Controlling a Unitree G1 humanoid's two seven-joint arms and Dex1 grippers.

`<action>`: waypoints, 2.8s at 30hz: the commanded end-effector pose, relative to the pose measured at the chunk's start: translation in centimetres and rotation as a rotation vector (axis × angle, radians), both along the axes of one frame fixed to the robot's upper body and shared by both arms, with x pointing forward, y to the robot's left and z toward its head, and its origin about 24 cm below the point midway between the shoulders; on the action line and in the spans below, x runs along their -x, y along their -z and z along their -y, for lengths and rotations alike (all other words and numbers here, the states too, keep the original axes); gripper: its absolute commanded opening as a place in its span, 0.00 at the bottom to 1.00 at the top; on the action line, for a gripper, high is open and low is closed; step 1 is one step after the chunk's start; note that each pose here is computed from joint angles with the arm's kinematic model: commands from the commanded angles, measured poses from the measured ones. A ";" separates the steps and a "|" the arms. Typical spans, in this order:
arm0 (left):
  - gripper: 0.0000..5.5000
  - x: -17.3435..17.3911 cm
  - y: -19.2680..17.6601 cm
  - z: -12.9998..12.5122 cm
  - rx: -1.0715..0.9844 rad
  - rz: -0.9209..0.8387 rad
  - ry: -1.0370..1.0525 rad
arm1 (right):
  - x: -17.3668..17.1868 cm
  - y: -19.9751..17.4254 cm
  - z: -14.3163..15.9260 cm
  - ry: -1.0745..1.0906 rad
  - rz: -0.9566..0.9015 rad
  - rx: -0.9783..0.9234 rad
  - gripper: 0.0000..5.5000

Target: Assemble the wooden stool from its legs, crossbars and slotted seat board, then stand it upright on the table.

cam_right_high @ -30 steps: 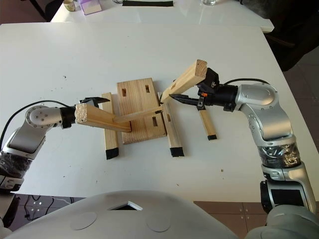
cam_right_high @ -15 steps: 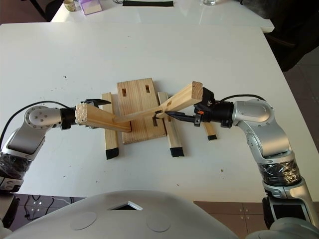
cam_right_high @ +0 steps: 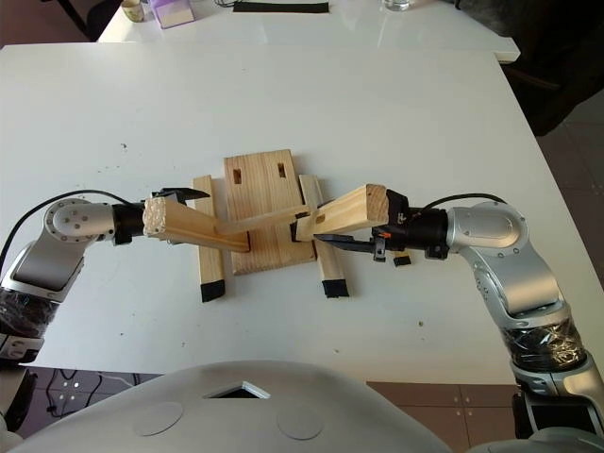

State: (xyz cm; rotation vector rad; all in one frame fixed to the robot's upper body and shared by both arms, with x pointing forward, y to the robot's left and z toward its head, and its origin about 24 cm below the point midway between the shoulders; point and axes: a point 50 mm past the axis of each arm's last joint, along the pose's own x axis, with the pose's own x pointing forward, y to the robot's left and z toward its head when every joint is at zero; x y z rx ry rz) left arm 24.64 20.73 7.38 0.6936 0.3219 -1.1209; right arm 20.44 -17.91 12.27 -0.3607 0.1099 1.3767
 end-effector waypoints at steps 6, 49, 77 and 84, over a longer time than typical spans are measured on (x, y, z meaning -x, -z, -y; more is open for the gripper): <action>0.66 -0.3 -0.1 0.1 -0.035 0.030 0.008 | 1.7 1.8 0.1 -0.031 -0.184 0.061 0.37; 0.66 5.6 -3.0 2.9 0.064 -0.073 0.276 | 1.0 1.3 -1.6 -0.155 -0.175 0.172 0.36; 0.66 3.6 -3.2 4.0 0.115 -0.046 0.248 | -0.7 5.2 -1.3 -0.225 -0.321 0.426 0.36; 0.66 1.0 -4.9 0.6 0.264 -0.202 0.131 | -0.7 6.2 -0.8 -0.210 -0.340 0.428 0.36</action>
